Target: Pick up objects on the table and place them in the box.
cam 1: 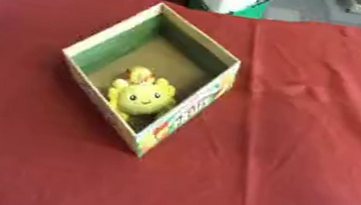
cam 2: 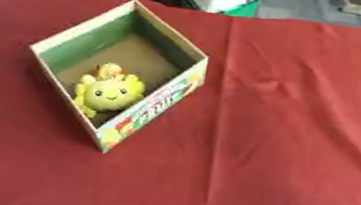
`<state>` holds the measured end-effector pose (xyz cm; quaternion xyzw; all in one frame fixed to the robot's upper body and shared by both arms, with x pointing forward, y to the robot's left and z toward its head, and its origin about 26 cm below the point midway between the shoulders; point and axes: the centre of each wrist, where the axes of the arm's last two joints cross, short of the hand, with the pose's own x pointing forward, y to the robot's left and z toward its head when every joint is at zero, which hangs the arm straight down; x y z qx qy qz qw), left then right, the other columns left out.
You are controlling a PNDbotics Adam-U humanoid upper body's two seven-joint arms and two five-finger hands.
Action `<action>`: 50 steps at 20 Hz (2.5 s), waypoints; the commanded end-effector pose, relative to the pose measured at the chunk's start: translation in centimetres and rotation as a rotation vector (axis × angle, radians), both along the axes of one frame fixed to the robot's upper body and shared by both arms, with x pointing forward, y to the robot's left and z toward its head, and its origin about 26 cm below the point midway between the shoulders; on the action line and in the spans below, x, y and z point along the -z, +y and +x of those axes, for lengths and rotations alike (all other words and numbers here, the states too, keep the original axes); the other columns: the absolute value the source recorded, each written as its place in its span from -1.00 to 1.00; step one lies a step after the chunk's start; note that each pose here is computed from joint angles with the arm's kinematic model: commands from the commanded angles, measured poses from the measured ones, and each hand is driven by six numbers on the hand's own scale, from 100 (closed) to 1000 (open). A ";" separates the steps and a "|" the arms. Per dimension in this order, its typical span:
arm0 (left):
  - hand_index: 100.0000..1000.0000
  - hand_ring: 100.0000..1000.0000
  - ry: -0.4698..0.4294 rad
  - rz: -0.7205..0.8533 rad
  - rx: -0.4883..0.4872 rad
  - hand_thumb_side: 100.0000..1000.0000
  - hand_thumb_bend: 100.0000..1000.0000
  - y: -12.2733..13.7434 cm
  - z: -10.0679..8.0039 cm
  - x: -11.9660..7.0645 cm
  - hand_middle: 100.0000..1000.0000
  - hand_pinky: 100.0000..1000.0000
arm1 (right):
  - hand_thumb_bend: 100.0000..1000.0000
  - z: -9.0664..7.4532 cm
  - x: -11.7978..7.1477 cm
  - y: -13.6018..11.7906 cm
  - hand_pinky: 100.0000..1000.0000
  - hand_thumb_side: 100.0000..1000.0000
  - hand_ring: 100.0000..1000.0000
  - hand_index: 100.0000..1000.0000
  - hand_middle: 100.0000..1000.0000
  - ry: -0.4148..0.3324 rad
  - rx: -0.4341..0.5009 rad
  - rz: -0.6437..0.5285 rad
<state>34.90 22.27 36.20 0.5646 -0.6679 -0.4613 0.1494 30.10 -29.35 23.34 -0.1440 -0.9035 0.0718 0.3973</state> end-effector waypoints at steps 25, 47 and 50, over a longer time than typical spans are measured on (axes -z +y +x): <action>-0.56 -0.31 0.302 0.165 0.089 -0.50 -1.00 -8.5 6.1 8.7 -0.28 -0.82 | -1.00 -0.3 -1.1 0.1 0.75 0.49 0.46 0.58 0.32 -0.047 -0.013 0.014; 0.72 0.73 0.566 0.429 -0.132 0.52 -0.34 -8.6 7.5 10.3 0.64 0.44 | -1.00 -0.2 -0.9 0.2 0.76 0.47 0.45 0.58 0.31 -0.045 -0.011 0.021; 0.82 0.87 0.537 0.450 -0.180 0.97 0.33 -8.4 7.3 9.7 0.72 0.63 | -1.00 -0.2 -0.9 0.2 0.75 0.46 0.45 0.58 0.31 -0.044 -0.011 0.023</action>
